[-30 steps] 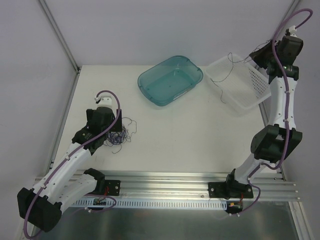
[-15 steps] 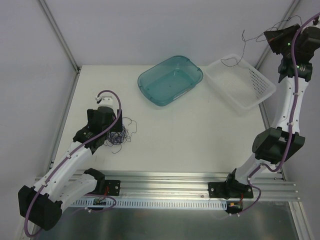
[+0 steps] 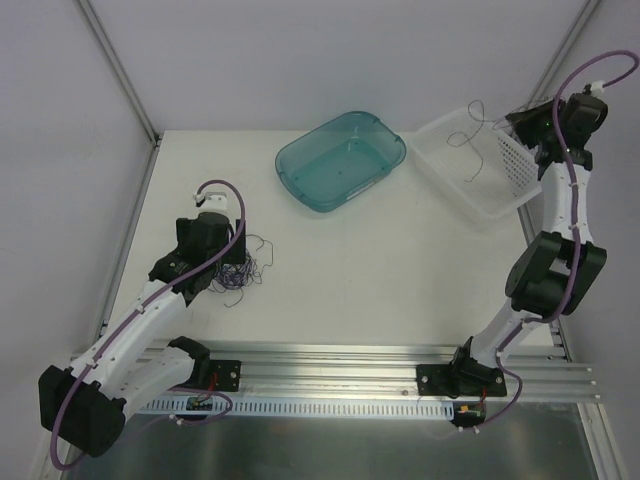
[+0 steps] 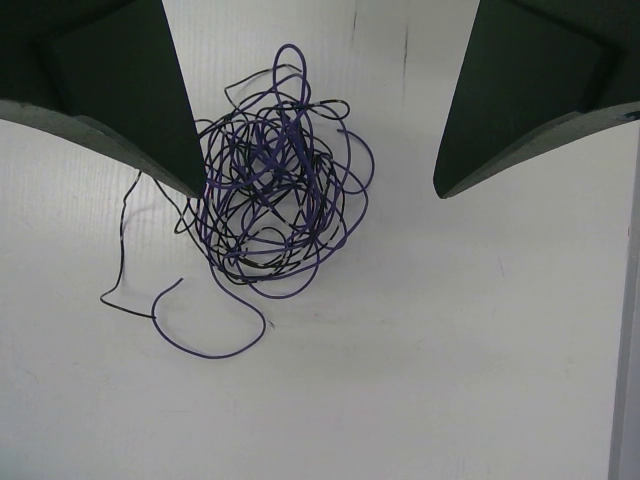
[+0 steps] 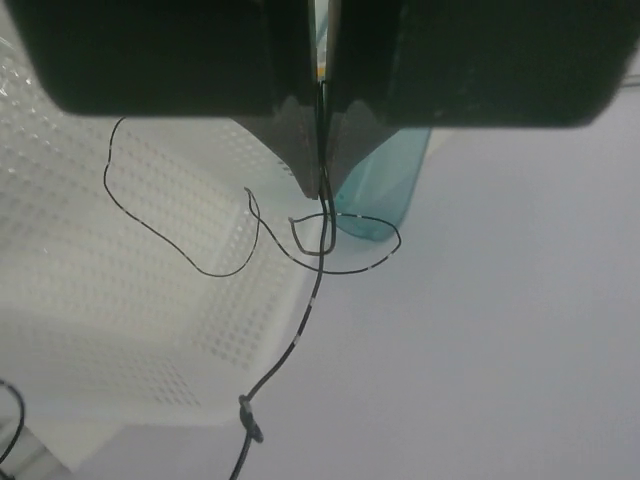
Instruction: Untangle the cables
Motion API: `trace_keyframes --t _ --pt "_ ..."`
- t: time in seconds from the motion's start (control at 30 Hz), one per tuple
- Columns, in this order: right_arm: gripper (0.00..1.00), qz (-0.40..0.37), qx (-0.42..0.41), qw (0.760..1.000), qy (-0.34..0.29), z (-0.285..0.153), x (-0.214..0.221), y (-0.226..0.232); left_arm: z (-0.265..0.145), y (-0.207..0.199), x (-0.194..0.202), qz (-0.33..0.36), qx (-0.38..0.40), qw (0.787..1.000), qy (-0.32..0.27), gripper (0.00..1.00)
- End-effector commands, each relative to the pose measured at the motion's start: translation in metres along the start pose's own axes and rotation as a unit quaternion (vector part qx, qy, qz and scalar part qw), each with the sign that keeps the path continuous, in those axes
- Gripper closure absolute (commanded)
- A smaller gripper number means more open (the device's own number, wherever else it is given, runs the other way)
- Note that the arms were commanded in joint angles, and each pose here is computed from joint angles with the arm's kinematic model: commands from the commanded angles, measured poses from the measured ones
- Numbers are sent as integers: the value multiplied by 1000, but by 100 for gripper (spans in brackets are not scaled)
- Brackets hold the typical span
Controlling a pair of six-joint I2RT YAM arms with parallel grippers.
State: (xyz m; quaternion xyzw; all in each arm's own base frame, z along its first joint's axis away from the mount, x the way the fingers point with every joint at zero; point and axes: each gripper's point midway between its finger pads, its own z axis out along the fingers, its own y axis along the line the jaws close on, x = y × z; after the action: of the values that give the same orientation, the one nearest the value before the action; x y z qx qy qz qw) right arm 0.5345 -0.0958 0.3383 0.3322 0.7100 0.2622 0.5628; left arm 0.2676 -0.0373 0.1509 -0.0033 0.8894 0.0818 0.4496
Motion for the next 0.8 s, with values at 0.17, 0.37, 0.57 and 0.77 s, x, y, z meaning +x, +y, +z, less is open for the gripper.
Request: trace_keyframes --t 0.17,0.37,0.57,0.77 --pt "55 14 66 993 97 42 78 -86 3 1 -2 -1 -1 1000 -1 1" --pt "21 -65 110 986 103 -2 58 -57 1 -4 -4 -5 16 1000 -3 1" --pt "5 -171 151 966 119 -84 62 -21 -2 -12 -4 -12 40 999 -3 1" --pt "3 -231 123 950 171 -162 127 0 0 -23 1 -20 62 998 15 1"
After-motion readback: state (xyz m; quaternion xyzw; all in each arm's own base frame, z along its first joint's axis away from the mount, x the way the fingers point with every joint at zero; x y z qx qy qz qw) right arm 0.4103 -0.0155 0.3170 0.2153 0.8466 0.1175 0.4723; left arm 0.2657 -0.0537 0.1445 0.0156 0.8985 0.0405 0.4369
